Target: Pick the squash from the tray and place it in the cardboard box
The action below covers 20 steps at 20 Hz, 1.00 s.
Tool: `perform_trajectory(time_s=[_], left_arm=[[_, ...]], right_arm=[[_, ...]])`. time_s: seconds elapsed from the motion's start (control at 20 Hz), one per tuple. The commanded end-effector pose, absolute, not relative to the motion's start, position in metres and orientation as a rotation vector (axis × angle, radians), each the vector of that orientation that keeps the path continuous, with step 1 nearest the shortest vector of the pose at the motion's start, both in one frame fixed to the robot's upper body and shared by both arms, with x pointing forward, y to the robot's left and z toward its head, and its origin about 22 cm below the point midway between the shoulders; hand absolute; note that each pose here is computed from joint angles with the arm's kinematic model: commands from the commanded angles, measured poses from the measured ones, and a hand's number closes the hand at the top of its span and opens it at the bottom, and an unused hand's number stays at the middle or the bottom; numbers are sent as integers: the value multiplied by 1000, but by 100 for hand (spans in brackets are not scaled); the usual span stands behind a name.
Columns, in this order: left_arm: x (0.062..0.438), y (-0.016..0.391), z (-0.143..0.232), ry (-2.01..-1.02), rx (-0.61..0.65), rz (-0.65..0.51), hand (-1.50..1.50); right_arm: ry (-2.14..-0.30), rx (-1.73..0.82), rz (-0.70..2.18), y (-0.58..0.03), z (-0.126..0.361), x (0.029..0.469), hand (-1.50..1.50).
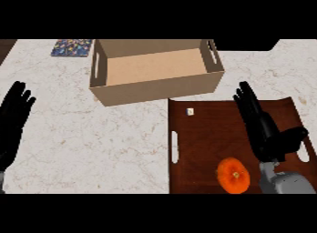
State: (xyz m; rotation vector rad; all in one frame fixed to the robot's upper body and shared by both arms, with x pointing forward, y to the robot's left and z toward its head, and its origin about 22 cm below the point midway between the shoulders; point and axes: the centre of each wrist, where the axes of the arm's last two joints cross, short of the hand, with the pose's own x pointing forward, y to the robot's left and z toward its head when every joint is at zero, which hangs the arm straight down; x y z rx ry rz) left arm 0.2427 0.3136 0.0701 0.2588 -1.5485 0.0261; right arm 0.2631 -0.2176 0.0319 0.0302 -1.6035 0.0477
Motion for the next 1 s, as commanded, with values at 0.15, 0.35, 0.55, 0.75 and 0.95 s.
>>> perform_trajectory(time_s=[0.15, 0.35, 0.55, 0.75, 0.95], left_arm=[[247, 273, 66, -1612, 126, -246, 0], [248, 266, 64, -1587, 71, -303, 0], [248, 248, 57, -1591, 19, -365, 0], [258, 235, 59, -1598, 11, -376, 0], [256, 218, 45, -1587, 10, -411, 0]], right_arm=[[-1543, 298, 613, -213, 39, 244, -150], [-1811, 62, 1011, -225, 88, 262, -150], [-1872, -53, 1363, -245, 84, 248, -150], [-2032, -149, 1609, -264, 90, 235, -150], [-2029, -270, 1697, -308, 123, 221, -150]])
